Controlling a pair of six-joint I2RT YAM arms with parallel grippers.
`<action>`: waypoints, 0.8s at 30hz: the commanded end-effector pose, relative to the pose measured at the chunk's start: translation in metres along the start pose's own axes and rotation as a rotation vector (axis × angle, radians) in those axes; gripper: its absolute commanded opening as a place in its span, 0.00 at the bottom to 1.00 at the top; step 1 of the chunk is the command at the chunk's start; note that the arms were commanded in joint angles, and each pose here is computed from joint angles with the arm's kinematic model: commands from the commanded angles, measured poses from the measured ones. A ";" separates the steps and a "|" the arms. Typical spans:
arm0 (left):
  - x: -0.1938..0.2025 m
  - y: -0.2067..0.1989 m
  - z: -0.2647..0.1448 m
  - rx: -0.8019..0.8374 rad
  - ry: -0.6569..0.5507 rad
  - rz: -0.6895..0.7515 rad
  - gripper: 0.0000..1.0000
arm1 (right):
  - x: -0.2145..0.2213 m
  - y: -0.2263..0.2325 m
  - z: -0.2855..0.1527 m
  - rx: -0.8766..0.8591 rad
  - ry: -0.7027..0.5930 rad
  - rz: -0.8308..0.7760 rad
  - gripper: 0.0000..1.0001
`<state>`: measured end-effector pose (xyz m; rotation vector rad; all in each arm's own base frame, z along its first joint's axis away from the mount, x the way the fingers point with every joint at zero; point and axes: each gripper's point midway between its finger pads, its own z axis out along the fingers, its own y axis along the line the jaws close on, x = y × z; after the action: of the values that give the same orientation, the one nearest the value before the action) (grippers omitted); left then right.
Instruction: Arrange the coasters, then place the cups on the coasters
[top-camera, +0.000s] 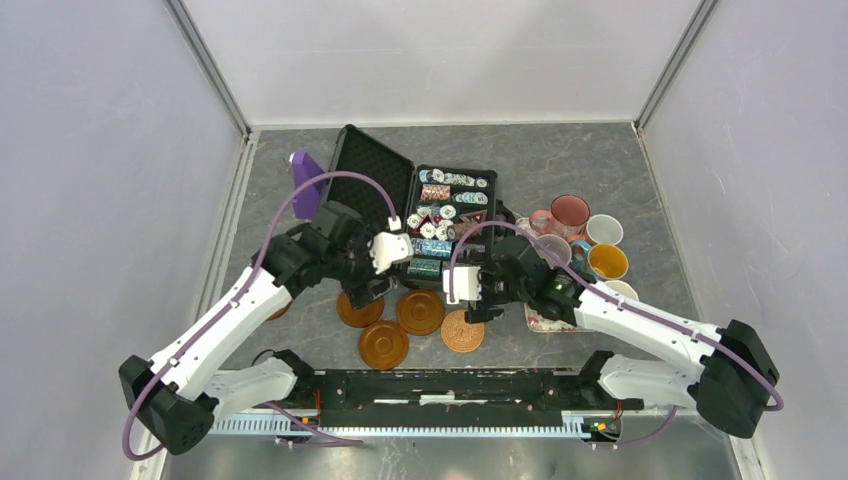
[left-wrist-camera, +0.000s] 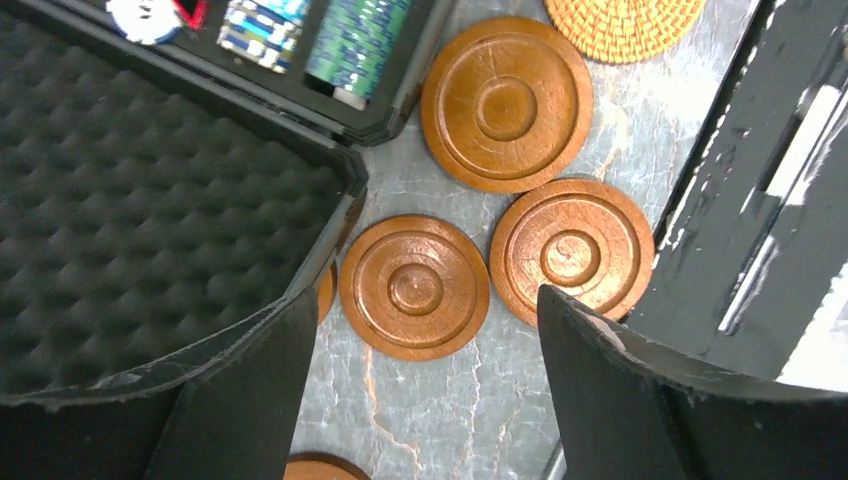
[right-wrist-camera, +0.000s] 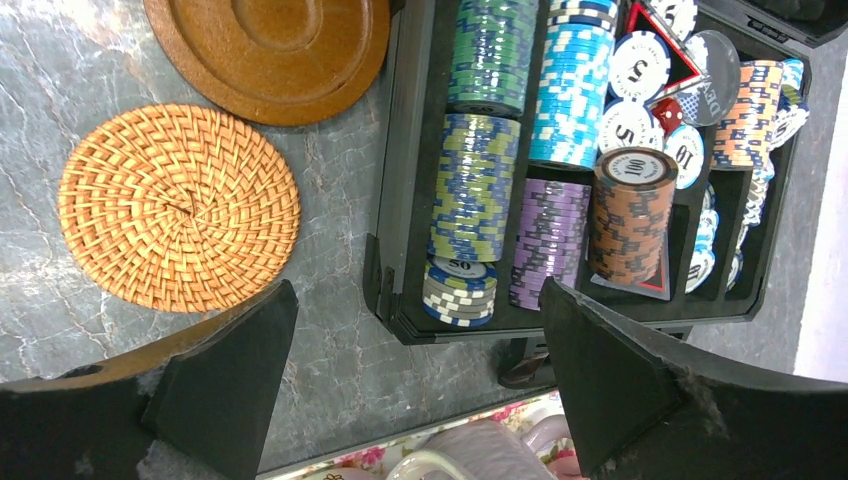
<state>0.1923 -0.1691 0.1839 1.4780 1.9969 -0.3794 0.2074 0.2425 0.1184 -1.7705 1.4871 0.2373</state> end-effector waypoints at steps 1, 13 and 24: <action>-0.017 0.017 0.018 -0.084 -0.106 0.220 0.83 | -0.001 -0.013 0.008 0.109 0.005 -0.083 0.99; -0.008 0.022 0.021 -0.186 -0.136 0.559 0.73 | 0.003 -0.009 0.018 0.151 0.015 -0.155 0.88; 0.017 0.017 0.069 -0.202 -0.115 0.708 0.79 | 0.024 -0.006 0.027 0.197 0.069 -0.209 0.87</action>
<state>0.2046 -0.1773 0.1112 1.8566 1.4052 -0.0654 0.2161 0.2356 0.0787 -1.8275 1.3644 -0.0184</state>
